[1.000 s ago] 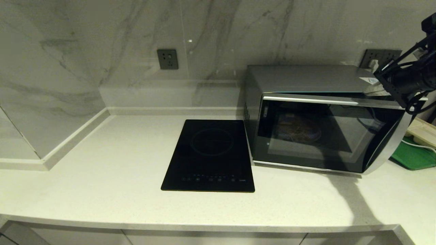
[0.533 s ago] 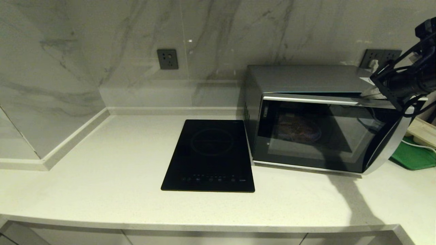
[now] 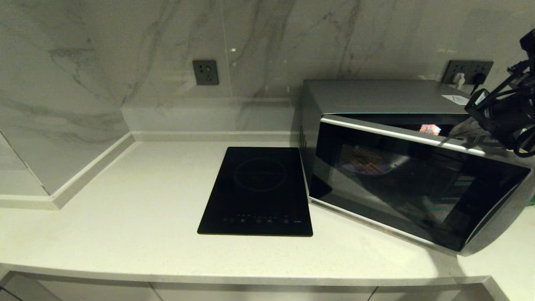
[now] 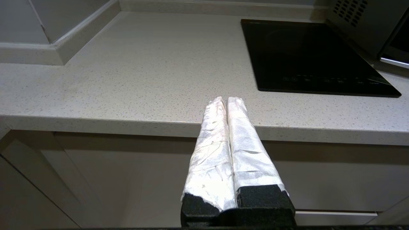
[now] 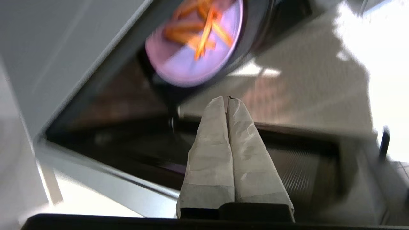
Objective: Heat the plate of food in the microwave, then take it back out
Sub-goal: Open the microwave oven
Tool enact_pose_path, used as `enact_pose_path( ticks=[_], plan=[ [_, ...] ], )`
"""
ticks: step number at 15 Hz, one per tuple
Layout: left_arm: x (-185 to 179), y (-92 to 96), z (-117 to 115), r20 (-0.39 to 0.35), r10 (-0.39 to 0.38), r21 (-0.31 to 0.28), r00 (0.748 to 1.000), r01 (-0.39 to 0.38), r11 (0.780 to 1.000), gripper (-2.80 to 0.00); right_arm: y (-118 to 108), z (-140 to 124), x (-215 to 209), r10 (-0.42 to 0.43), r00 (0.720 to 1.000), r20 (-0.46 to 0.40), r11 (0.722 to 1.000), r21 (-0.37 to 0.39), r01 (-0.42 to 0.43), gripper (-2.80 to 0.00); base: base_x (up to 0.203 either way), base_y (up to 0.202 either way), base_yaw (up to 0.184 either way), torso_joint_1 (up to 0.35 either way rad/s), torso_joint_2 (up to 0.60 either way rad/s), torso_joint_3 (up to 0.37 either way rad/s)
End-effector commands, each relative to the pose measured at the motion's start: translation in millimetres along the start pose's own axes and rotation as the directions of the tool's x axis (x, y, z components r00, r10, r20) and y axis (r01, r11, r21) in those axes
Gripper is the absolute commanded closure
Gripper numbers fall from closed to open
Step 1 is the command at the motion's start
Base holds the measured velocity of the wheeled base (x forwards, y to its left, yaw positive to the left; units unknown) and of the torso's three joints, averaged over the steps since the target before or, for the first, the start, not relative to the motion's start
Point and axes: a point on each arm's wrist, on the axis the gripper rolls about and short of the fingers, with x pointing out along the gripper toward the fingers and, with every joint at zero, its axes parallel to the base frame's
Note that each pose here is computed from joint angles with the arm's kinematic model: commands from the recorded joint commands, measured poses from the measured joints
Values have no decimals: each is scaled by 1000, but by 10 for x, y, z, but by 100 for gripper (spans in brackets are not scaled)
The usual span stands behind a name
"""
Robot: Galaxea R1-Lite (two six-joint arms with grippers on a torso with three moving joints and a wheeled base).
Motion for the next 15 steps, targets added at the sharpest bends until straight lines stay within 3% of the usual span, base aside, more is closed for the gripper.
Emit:
enact_pose_path(
  ticks=[1, 9, 11, 15],
  plan=[
    [0, 0, 0, 1, 0, -1, 1000, 0, 1000, 0, -1, -88, -281, 20, 1000, -19, 1000, -18, -21, 0, 0, 0, 0, 0, 0, 0],
    [0, 0, 0, 1, 0, -1, 1000, 0, 1000, 0, -40, -454, -662, 39, 996, -81, 985, -163, -52, 0, 0, 0, 0, 0, 0, 0],
    [0, 0, 0, 1, 0, 0, 1000, 0, 1000, 0, -35, -578, -661, 17, 990, -141, 979, -198, -45, 0, 0, 0, 0, 0, 0, 0],
    [0, 0, 0, 1, 0, -1, 1000, 0, 1000, 0, 134, -1157, -613, 0, 938, -348, 914, -381, -141, 0, 0, 0, 0, 0, 0, 0]
  ],
)
